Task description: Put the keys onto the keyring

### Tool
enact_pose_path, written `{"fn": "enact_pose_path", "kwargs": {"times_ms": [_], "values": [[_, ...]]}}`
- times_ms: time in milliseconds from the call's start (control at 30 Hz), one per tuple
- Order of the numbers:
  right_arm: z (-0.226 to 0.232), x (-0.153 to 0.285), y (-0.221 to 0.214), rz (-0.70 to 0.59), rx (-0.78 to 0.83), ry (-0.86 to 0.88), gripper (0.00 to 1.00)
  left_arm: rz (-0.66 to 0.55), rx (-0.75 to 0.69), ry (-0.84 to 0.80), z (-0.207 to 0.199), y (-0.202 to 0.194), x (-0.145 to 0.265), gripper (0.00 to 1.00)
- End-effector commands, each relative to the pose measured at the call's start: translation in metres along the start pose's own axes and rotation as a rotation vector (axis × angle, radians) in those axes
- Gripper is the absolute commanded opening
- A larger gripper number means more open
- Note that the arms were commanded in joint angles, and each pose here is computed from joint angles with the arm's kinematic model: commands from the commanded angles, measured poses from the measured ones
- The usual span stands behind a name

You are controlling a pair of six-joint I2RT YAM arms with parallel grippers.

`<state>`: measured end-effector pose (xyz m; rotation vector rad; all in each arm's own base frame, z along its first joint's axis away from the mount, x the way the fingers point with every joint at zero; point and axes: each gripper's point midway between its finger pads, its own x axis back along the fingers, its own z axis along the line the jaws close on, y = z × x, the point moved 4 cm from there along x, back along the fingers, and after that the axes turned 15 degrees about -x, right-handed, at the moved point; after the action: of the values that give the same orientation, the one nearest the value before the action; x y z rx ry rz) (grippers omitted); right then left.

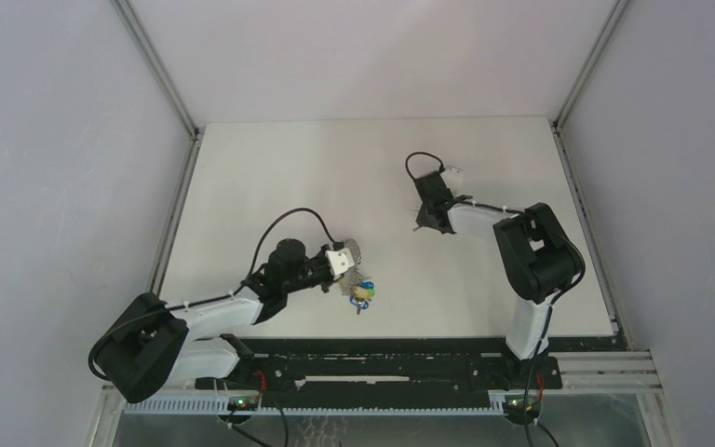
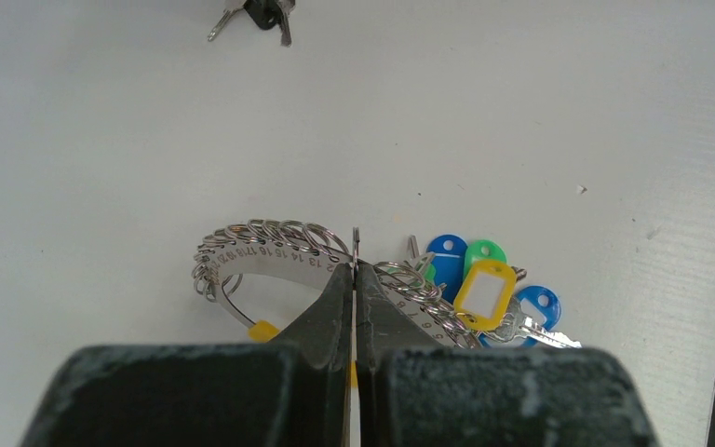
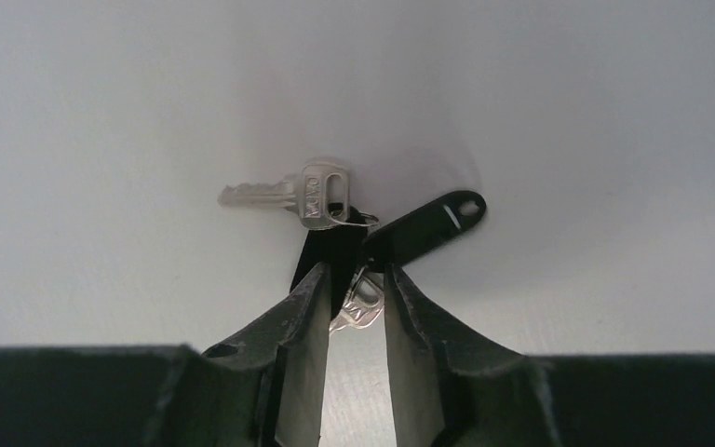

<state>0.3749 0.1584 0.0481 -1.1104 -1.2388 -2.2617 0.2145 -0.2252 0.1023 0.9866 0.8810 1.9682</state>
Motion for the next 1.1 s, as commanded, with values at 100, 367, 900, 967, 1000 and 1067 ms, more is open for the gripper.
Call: {"fn": "enact_pose_path", "kwargs": {"times_ms": [100,367,900,967,1000,1067], "values": [[0.006,0.005,-0.018,0.069,0.100,0.036,0.25,-0.080,-0.018,0.049,0.024,0.031,-0.008,0.00],[-0.009,0.025,-0.045,0.175,0.230,0.091,0.24,-0.081,-0.012,0.046,0.024,0.032,-0.008,0.00],[0.008,0.125,-0.053,0.246,0.502,0.392,0.48,-0.102,-0.021,0.062,0.025,0.038,-0.002,0.00],[0.006,0.124,-0.050,0.261,0.539,0.419,0.49,-0.103,-0.020,0.060,0.024,0.038,-0.002,0.00],[0.005,0.121,-0.049,0.273,0.559,0.430,0.49,-0.103,-0.021,0.061,0.024,0.038,-0.002,0.00],[0.004,0.116,-0.046,0.277,0.595,0.444,0.48,-0.103,-0.021,0.063,0.024,0.038,-0.002,0.00]]}}
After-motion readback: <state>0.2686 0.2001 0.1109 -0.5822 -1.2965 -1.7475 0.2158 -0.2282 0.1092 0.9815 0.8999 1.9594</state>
